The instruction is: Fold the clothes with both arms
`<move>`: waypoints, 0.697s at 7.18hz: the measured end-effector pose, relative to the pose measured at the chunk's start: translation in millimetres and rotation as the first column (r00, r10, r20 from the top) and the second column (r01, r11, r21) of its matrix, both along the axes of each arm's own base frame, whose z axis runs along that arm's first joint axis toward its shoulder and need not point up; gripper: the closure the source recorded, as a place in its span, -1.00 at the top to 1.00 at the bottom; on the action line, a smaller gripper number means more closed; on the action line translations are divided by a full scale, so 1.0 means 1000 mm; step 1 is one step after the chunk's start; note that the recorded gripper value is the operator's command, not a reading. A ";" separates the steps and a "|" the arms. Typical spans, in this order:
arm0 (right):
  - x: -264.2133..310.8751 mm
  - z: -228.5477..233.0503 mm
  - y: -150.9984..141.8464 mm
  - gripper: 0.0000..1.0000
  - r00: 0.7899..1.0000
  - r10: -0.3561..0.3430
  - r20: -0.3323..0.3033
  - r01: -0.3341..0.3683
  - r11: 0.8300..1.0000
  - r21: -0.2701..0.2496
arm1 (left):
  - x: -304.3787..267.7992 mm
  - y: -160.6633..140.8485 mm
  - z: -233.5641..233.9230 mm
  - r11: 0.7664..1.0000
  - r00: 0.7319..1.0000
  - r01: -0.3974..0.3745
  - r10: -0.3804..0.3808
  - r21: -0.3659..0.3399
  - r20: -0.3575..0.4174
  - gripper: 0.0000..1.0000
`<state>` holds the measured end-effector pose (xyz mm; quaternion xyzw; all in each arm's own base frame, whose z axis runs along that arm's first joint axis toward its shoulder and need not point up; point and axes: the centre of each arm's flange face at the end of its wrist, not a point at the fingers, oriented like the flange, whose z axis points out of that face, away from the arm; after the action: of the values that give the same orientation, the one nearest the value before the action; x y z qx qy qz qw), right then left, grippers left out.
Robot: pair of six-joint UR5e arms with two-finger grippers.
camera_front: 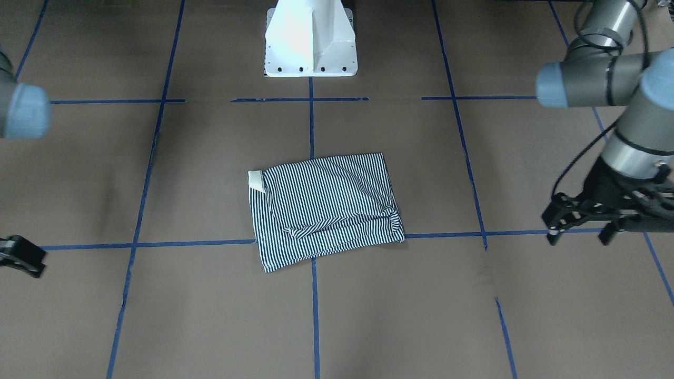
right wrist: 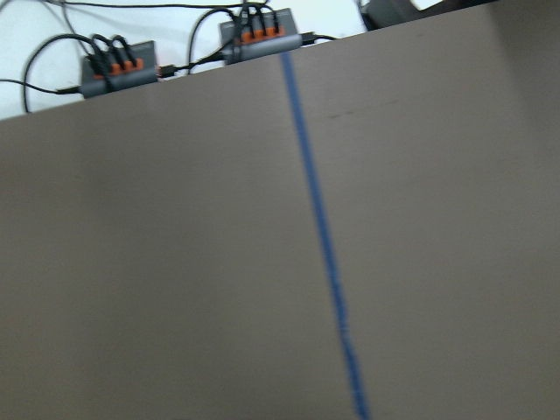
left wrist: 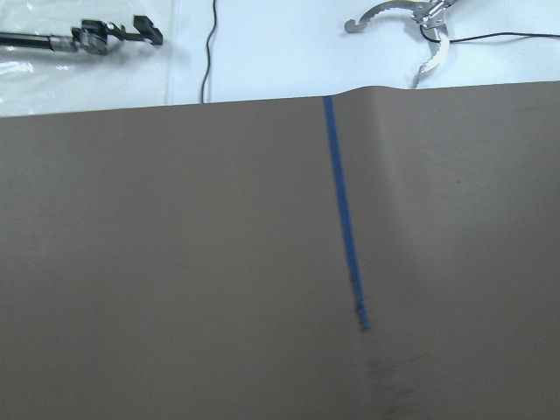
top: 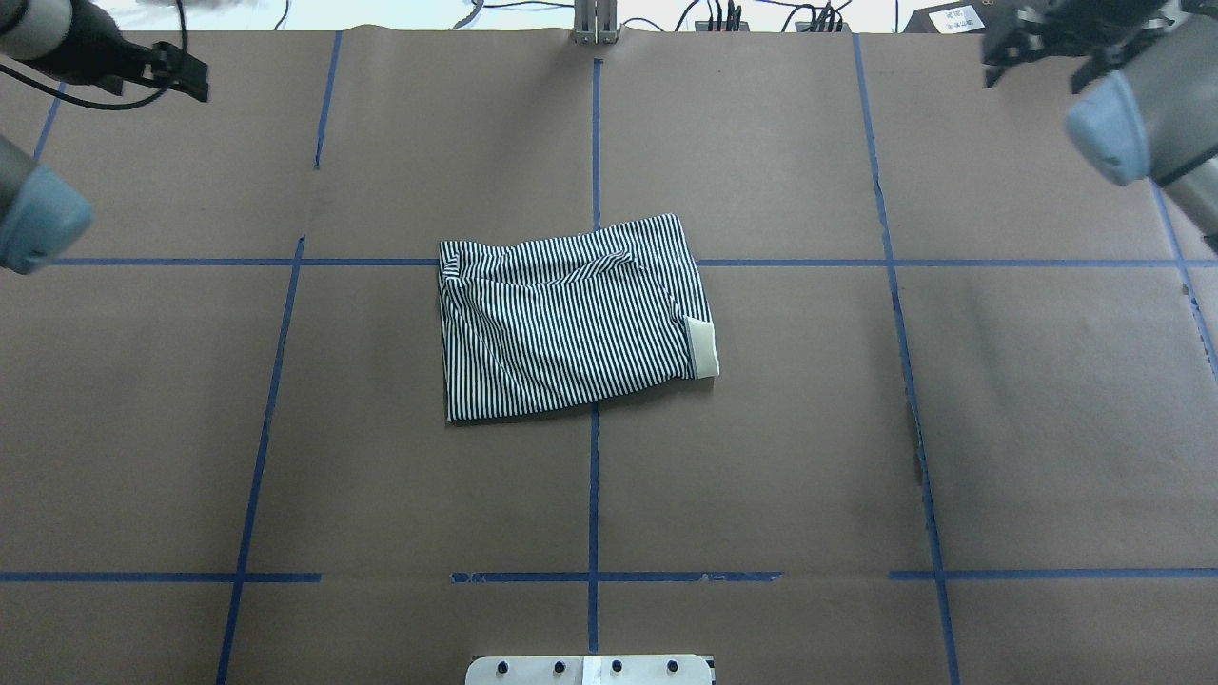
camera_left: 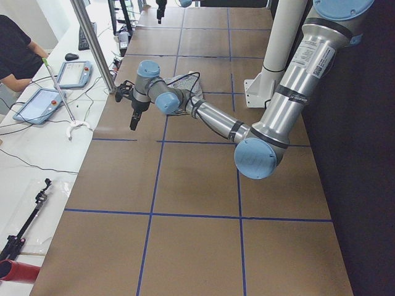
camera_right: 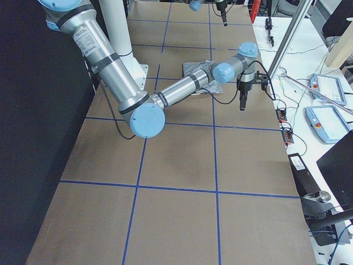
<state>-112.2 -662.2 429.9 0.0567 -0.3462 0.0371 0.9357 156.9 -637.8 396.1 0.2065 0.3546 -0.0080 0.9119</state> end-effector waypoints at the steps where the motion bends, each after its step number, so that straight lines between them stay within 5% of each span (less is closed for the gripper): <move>1: 0.063 0.055 0.021 1.00 0.994 -0.107 -0.023 0.108 0.994 0.023 | -0.049 0.005 0.034 0.997 0.996 -0.072 0.070 0.038 0.052 1.00; 3: 0.161 0.126 0.077 1.00 0.963 -0.270 -0.015 0.270 0.963 0.015 | -0.132 0.033 0.102 0.971 0.967 -0.226 0.214 0.084 0.137 1.00; 5: 0.197 0.163 0.145 1.00 0.949 -0.314 0.027 0.314 0.949 0.007 | -0.177 0.068 0.153 0.937 0.933 -0.337 0.319 0.093 0.168 1.00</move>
<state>85.0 -516.8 593.0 0.0017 -0.3637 -0.1118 0.9248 -20.6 -569.5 549.0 0.1988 0.3143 0.1813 0.9104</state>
